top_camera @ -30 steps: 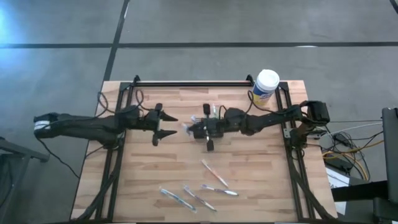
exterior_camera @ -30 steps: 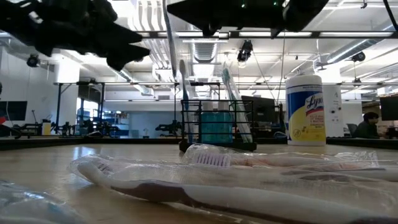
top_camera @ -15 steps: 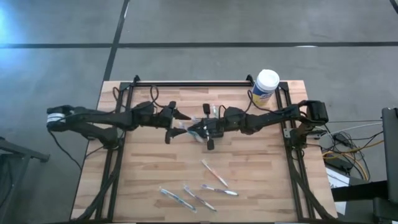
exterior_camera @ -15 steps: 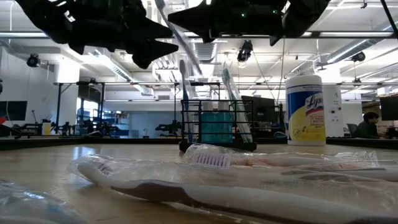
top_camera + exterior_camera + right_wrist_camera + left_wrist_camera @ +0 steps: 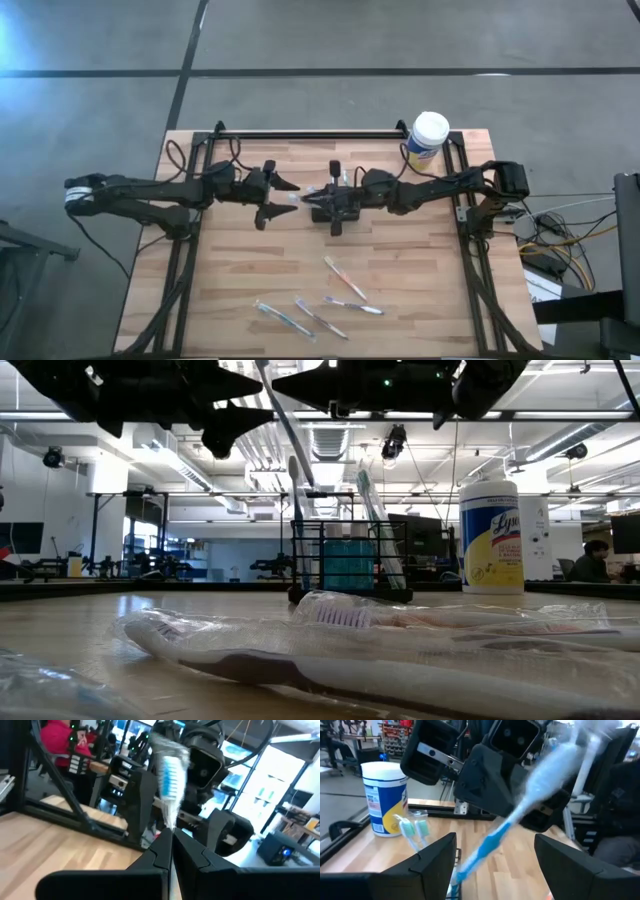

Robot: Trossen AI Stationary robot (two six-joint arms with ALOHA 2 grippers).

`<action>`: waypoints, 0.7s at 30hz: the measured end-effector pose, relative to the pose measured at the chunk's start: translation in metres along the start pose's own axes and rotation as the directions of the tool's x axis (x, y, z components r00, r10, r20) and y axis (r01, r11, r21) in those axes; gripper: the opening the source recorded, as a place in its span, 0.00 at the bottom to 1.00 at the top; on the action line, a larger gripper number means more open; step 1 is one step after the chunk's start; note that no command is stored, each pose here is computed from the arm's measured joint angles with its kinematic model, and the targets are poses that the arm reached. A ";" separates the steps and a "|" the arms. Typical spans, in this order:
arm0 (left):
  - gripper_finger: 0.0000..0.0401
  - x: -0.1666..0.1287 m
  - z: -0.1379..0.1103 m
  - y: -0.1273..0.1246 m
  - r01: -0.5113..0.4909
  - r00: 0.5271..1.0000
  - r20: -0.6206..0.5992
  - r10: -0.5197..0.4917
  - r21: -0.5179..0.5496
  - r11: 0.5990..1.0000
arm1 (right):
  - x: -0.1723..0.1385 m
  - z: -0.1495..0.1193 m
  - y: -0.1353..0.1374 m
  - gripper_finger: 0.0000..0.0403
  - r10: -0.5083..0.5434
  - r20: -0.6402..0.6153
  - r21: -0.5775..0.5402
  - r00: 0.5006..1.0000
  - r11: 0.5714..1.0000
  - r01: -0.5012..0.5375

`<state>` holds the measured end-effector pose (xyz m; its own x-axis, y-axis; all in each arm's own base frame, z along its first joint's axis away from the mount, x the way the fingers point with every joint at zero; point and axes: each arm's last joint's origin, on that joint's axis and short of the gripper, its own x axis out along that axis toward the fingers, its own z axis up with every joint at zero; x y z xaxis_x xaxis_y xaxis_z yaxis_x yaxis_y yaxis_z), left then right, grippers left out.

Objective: Pick & Place toothbrushing station
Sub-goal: Put the right blue toothbrush into the wire organizer

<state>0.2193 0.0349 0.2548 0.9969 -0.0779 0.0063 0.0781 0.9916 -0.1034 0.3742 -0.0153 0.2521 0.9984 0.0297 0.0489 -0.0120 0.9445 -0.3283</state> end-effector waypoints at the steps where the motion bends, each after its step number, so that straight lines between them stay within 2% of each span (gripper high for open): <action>1: 0.68 0.000 0.001 0.000 -0.002 1.000 0.006 0.002 -0.010 1.000 | 0.000 0.001 0.000 0.02 -0.004 0.009 -0.003 1.000 1.000 0.004; 7: 0.68 0.001 0.002 0.000 -0.006 1.000 0.027 0.007 -0.021 1.000 | 0.000 0.003 -0.001 0.02 -0.009 0.028 -0.004 1.000 1.000 0.009; 15: 0.68 0.000 0.012 -0.001 0.006 0.992 0.129 -0.007 0.008 1.000 | 0.001 0.001 0.000 0.02 -0.012 0.035 0.009 0.999 1.000 0.012; 21: 0.68 0.000 0.012 -0.001 0.006 0.991 0.136 -0.008 0.015 1.000 | 0.002 0.000 0.000 0.02 -0.012 0.036 0.010 0.999 1.000 0.012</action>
<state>0.2194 0.0350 0.2671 0.9873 -0.0706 0.1423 0.0837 0.9926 -0.0880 0.3759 -0.0152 0.2525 0.9957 0.0303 0.0872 -0.0010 0.9479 -0.3185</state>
